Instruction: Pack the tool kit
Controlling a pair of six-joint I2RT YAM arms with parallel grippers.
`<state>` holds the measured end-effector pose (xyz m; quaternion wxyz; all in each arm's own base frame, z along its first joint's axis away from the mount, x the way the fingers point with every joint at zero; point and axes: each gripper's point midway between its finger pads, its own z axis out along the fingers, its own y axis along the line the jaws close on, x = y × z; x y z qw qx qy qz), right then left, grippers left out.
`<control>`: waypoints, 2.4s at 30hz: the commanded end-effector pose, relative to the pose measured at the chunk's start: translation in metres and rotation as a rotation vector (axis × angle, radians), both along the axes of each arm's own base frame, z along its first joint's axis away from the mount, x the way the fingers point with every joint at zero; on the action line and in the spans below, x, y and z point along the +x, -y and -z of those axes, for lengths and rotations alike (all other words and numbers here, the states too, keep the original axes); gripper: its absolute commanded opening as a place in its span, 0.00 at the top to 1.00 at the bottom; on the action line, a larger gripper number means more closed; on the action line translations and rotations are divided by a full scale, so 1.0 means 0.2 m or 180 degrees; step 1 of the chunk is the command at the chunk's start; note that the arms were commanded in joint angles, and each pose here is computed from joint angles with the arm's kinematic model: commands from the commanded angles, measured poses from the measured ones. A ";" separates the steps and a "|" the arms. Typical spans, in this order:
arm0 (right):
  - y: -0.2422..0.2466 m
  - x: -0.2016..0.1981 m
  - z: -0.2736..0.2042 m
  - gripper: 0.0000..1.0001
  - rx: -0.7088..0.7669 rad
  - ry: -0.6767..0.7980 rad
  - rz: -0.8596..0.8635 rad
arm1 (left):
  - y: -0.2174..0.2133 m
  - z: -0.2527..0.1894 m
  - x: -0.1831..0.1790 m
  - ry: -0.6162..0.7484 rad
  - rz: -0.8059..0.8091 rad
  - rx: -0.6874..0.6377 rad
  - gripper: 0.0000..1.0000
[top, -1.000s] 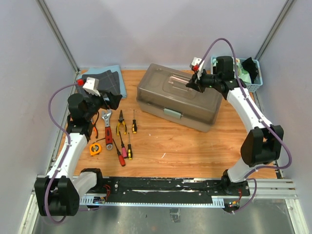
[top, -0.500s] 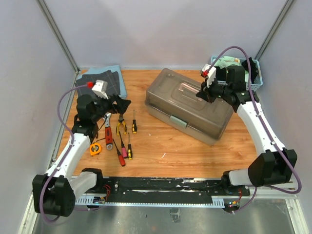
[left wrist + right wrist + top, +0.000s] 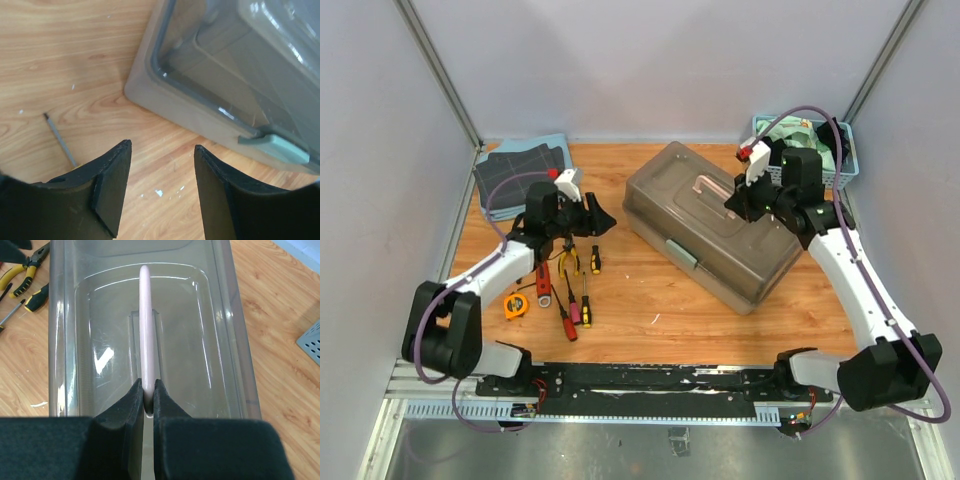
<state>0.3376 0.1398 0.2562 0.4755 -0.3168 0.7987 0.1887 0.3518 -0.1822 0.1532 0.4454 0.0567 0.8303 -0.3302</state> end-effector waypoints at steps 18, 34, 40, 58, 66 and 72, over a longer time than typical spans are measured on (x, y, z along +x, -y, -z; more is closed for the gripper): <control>-0.25 -0.17 -0.01 0.99 0.0127 -0.0105 0.0015 | 0.49 -0.24 0.50 0.0372 0.0437 -0.0314 0.42; -0.10 -0.20 0.04 0.99 -0.0028 -0.0330 0.0873 | 0.56 -0.22 0.71 0.0506 0.0389 -0.0246 0.42; -0.01 -0.32 0.05 0.99 -0.0012 -0.0561 0.1157 | 0.55 -0.20 0.70 0.0488 0.0398 -0.0225 0.42; 0.16 -0.44 0.29 0.99 -0.0307 -0.1057 0.1798 | 0.57 -0.21 0.58 0.0487 0.0497 -0.0187 0.41; 0.29 -0.55 0.36 0.83 -0.0582 -0.1280 0.2143 | 0.50 -0.24 0.41 0.0422 0.0481 -0.0207 0.40; 0.30 -0.59 0.38 0.76 -0.0542 -0.1278 0.2158 | 0.44 -0.23 0.25 0.0303 0.0466 -0.0292 0.39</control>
